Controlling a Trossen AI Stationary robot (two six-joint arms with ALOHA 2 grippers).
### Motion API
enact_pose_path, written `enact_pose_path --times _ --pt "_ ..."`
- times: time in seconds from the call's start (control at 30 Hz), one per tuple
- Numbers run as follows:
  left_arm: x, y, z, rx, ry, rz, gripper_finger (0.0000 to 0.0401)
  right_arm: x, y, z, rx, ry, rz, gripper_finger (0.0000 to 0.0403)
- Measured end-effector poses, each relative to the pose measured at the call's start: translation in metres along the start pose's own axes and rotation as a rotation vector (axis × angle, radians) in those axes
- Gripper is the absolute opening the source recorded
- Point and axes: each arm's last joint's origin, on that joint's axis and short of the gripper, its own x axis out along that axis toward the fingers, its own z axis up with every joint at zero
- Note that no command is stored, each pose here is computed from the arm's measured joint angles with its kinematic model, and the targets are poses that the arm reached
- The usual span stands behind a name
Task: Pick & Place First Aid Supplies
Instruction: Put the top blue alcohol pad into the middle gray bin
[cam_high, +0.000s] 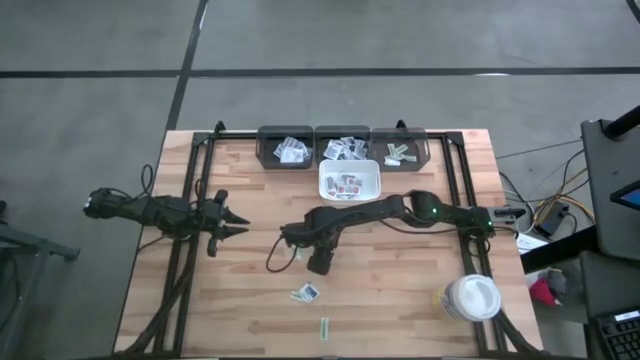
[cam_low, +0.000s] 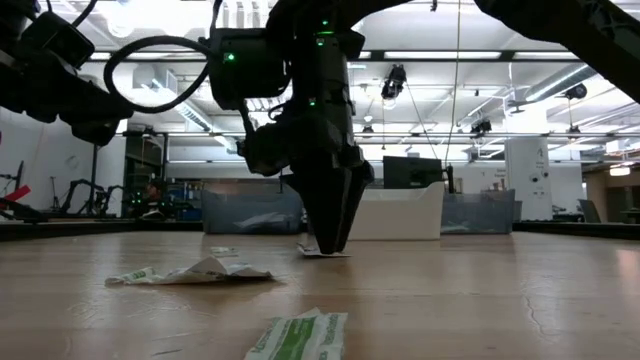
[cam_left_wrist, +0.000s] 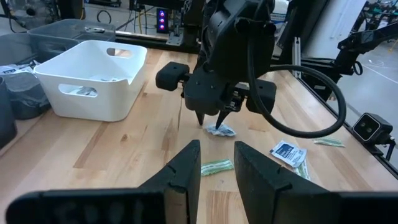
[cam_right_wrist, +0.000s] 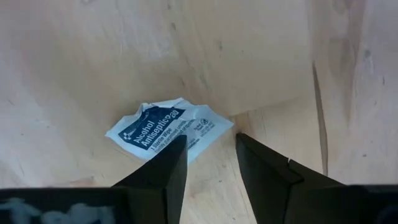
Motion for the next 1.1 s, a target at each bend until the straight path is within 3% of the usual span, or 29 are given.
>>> enact_pose_path --times 0.27,0.67,0.83,1.1 --pt "0.0 0.0 0.0 0.0 0.0 0.0 0.0094 0.009 0.001 -0.001 0.117 -0.012 -0.023 0.0105" --pt "0.0 0.0 0.0 0.0 0.0 0.0 0.0094 0.011 -0.003 -0.002 0.124 -0.011 -0.057 0.0015" --pt "0.0 0.0 0.0 -0.001 0.0 0.0 0.0094 0.009 -0.006 -0.001 0.126 -0.008 -0.054 0.0009" --pt "0.0 0.0 0.0 0.0 0.001 0.0 0.0094 -0.018 -0.013 -0.005 0.042 0.055 0.13 0.0008"
